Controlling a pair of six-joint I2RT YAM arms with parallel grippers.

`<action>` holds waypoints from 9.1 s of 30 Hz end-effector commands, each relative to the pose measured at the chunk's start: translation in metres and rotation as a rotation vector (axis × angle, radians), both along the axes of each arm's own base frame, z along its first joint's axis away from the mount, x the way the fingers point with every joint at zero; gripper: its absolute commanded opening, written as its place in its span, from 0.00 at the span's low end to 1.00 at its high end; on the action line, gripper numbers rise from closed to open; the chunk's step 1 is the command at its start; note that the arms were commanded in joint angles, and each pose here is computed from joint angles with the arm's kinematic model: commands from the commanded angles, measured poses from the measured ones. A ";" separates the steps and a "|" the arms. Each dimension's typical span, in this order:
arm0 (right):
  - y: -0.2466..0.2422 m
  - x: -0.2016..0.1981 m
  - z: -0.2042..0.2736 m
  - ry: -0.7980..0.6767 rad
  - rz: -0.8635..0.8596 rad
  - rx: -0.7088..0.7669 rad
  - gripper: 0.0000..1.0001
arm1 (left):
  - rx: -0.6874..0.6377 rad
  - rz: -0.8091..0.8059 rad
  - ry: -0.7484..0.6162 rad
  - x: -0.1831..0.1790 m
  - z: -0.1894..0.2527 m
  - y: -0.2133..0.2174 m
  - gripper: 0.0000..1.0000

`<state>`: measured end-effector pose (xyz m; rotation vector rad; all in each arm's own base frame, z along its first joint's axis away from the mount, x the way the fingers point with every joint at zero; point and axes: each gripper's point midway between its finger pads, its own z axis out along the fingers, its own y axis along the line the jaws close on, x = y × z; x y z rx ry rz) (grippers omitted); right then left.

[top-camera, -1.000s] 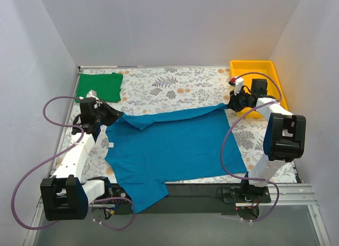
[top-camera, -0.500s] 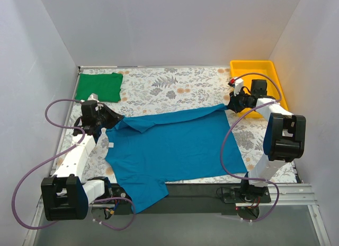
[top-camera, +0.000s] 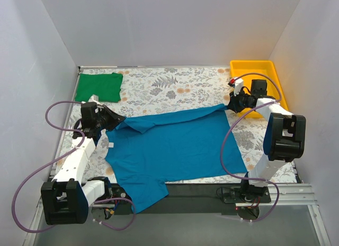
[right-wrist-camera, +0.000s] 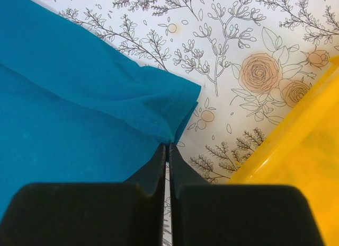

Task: Fold and stack the t-shirts
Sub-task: Fold the tshirt

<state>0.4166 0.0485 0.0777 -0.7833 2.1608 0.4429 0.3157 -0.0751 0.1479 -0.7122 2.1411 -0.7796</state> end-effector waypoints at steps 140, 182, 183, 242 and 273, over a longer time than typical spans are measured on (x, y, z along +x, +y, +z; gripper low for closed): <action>0.427 -0.129 0.047 -0.310 0.952 -0.059 0.01 | 0.045 0.018 0.087 0.065 -0.054 0.022 0.00; 0.368 -0.123 0.015 -0.195 0.903 -0.038 0.01 | -0.085 -0.160 0.289 -0.045 -0.085 -0.044 0.00; 0.368 -0.124 0.013 -0.193 0.904 -0.038 0.01 | -0.082 -0.156 0.289 -0.046 -0.085 -0.044 0.00; 0.353 -0.124 0.002 -0.130 0.921 0.014 0.01 | -0.049 -0.051 0.409 -0.086 -0.104 -0.040 0.31; 0.354 -0.125 -0.001 -0.111 0.918 0.023 0.01 | -0.091 -0.090 0.455 -0.100 -0.115 -0.062 0.10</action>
